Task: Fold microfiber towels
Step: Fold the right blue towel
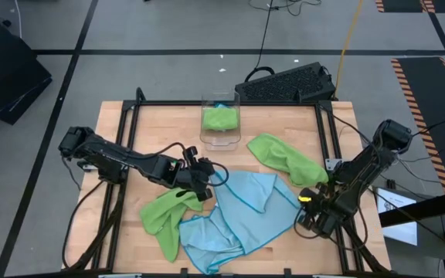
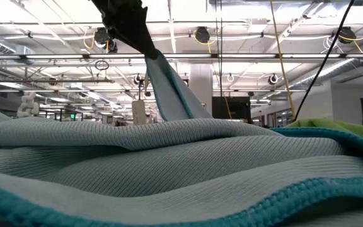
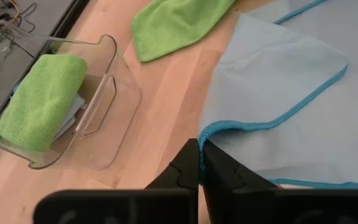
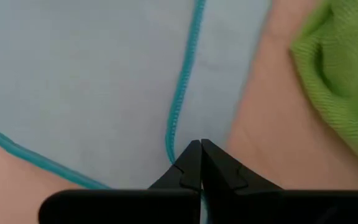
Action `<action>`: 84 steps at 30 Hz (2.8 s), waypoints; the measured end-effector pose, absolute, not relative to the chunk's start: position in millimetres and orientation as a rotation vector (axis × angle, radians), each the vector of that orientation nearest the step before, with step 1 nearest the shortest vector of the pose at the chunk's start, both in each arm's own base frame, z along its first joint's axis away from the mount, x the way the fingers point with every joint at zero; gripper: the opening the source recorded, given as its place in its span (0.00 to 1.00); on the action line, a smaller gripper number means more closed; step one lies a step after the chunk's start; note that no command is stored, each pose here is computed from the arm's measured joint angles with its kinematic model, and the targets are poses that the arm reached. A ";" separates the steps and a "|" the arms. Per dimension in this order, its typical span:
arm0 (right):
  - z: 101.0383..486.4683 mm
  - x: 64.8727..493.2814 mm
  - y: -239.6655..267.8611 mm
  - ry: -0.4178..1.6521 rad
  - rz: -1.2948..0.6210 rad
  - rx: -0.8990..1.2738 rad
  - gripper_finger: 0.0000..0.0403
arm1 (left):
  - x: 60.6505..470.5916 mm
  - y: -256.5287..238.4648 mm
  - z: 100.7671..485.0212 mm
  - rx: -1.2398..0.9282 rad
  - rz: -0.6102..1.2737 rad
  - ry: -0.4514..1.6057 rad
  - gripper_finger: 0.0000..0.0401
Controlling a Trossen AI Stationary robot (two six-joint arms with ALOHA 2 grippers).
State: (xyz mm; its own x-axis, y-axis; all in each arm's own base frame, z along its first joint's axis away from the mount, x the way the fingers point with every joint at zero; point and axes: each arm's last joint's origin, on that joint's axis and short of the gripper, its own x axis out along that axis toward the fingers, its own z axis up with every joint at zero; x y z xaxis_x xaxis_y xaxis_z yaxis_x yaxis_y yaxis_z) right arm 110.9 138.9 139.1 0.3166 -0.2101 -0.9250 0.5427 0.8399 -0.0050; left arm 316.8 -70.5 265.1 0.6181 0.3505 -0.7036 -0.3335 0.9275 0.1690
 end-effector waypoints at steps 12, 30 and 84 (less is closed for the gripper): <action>154.5 108.6 135.6 1.114 -0.444 0.408 0.00 | 317.1 -70.5 265.3 0.027 0.390 0.813 0.03; 146.6 110.5 139.2 1.206 -0.334 0.226 0.38 | 317.7 -70.7 265.7 0.023 0.389 0.805 0.03; 144.2 167.3 145.8 0.789 -0.073 -0.081 0.30 | 306.5 -99.3 267.8 0.056 0.252 0.829 0.01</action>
